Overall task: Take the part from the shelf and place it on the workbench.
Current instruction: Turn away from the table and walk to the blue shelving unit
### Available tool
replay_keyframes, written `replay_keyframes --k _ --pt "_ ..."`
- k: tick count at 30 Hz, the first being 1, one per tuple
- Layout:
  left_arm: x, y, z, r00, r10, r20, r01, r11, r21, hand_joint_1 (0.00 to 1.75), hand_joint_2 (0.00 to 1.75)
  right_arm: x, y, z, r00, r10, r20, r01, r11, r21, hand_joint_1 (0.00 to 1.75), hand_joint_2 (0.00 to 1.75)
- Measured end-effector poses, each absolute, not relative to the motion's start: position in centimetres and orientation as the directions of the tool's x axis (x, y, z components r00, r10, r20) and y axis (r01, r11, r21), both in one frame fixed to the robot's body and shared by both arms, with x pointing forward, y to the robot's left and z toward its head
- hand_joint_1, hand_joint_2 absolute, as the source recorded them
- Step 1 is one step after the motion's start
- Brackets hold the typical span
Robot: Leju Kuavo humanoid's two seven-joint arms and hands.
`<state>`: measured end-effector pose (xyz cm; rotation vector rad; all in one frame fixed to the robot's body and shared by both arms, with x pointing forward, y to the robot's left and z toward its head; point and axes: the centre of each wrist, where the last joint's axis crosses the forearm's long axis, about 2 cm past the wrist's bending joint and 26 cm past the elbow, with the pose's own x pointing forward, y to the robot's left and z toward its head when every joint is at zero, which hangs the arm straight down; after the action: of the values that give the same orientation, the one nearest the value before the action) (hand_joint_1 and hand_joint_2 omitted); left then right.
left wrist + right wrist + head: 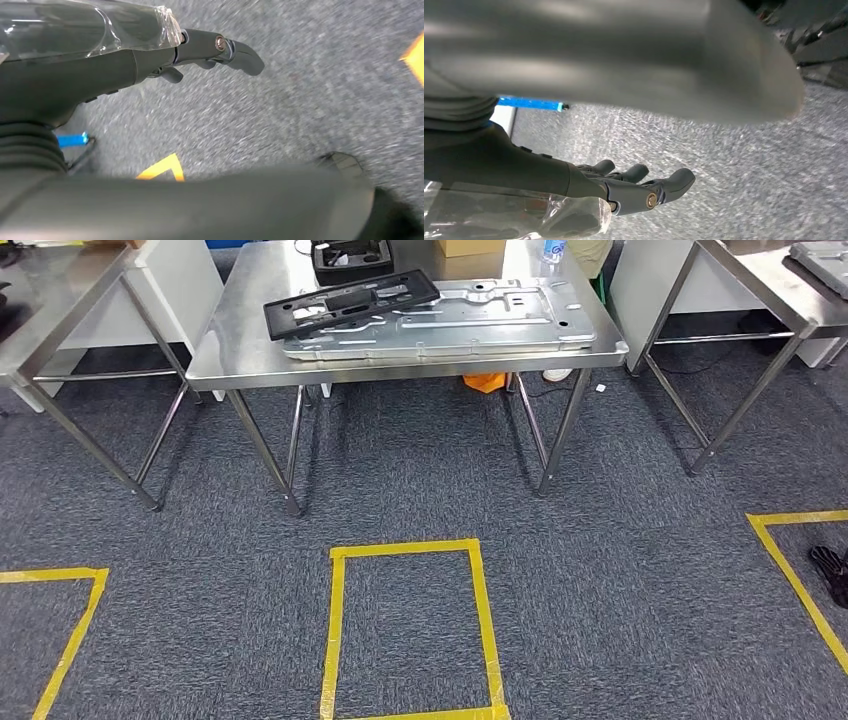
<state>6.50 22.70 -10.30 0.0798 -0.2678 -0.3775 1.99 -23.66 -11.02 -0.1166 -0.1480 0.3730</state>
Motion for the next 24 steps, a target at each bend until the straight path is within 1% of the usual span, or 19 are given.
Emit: replay_keyframes --k 5,9,12,17,22,24 --pt "3.4 23.4 -10.8 0.917 -0.35 0.192 0.339 0.936 0.092 0.0 0.0 3.4 -23.2 -10.8 0.92 0.348 0.181 -0.335 0.937 -0.102 0.0 0.0" --pt "1.9 24.0 -11.0 0.929 -0.324 0.176 0.317 0.946 0.069 0.0 0.0 4.6 -23.1 -10.6 0.919 0.323 0.226 -0.314 0.947 -0.075 0.0 0.0" --pt "1.2 24.3 -11.1 0.937 -0.306 0.166 0.302 0.952 0.053 0.0 0.0 4.6 -23.4 -10.7 0.921 0.307 0.239 -0.301 0.952 -0.059 0.0 0.0" --pt "2.9 24.6 -10.9 0.939 -0.266 0.22 0.265 0.964 0.037 0.0 0.0 1.4 -24.7 -11.1 0.944 0.276 0.182 -0.275 0.961 -0.034 0.0 0.0" --pt "6.2 24.7 -10.4 0.922 -0.225 0.315 0.229 0.973 0.023 0.0 0.0 -2.7 -26.2 -11.3 0.962 0.25 0.108 -0.25 0.968 -0.019 0.0 0.0" --pt "6.8 25.0 -10.3 0.919 -0.208 0.336 0.214 0.977 0.019 0.0 0.0 -3.6 -26.6 -11.3 0.967 0.239 0.093 -0.238 0.971 -0.013 0.0 0.0"
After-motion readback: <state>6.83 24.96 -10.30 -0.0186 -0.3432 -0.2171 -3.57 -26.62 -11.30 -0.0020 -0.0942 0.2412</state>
